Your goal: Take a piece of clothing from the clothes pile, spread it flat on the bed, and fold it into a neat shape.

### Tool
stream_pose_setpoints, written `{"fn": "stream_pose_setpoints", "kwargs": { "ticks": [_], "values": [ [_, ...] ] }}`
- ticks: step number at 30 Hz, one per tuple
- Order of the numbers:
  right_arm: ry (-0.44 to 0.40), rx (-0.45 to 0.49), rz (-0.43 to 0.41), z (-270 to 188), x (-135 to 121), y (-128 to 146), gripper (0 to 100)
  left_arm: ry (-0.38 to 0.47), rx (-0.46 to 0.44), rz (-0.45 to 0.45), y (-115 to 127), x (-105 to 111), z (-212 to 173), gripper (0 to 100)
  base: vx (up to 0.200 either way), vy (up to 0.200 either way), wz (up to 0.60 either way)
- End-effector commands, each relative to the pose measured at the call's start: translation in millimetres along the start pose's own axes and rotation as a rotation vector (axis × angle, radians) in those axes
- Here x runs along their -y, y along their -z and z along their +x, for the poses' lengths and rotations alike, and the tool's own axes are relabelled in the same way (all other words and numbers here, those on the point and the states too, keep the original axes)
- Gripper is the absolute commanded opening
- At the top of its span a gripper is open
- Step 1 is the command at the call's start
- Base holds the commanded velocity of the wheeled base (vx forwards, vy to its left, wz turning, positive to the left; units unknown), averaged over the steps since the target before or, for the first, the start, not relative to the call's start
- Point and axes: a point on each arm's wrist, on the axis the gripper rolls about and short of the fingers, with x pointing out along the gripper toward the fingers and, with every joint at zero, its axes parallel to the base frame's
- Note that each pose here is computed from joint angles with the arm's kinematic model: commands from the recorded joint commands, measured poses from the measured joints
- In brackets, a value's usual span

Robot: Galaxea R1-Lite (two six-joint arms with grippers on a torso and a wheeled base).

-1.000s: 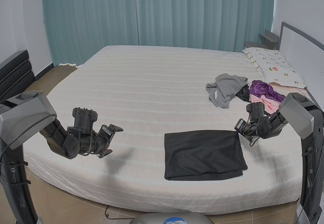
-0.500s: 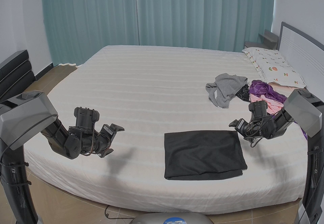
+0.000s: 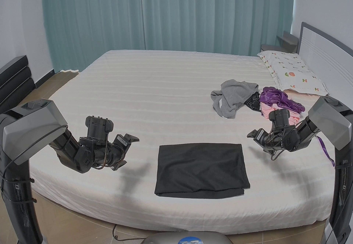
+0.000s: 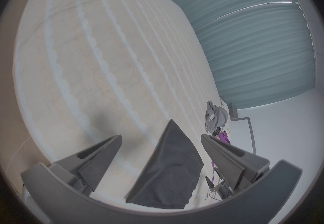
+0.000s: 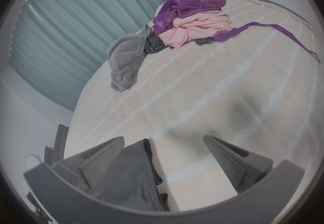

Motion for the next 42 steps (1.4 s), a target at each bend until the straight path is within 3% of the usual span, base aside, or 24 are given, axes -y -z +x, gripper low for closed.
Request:
{"fn": "stream_pose_setpoints", "kwargs": {
  "ticks": [1,5,6,9,16,30,31,42],
  "values": [
    [-0.012,-0.014,-0.015,1.6,-9.3,10.3,100,-0.011,0.007,0.03,10.3,3.5,14.0,100,0.0,0.0,0.0],
    [-0.02,-0.018,-0.015,1.0,-14.6,14.2,100,-0.019,0.007,0.09,20.2,6.3,25.8,100,0.0,0.0,0.0],
    [-0.024,-0.022,-0.021,2.2,-17.8,17.6,100,-0.009,-0.004,0.152,28.0,10.8,35.3,100,0.0,0.0,0.0],
    [-0.022,-0.033,-0.03,6.9,-18.9,23.3,100,0.005,0.0,0.214,37.8,17.7,51.6,100,0.0,0.0,0.0],
    [-0.035,-0.043,-0.047,16.3,-26.2,32.0,100,-0.05,0.075,0.368,50.9,14.2,98.2,100,0.0,0.0,0.0],
    [-0.051,-0.029,-0.034,27.7,-31.0,29.6,100,-0.091,0.128,0.369,42.8,27.7,136.3,100,0.0,0.0,0.0],
    [-0.05,-0.03,-0.036,28.1,-30.6,30.0,100,-0.091,0.128,0.369,42.8,27.9,135.8,0,0.0,0.0,0.0],
    [-0.064,-0.035,-0.047,40.4,-34.3,33.7,100,-0.094,0.184,0.318,37.6,30.9,133.9,0,0.0,0.0,0.0]
  ]
}}
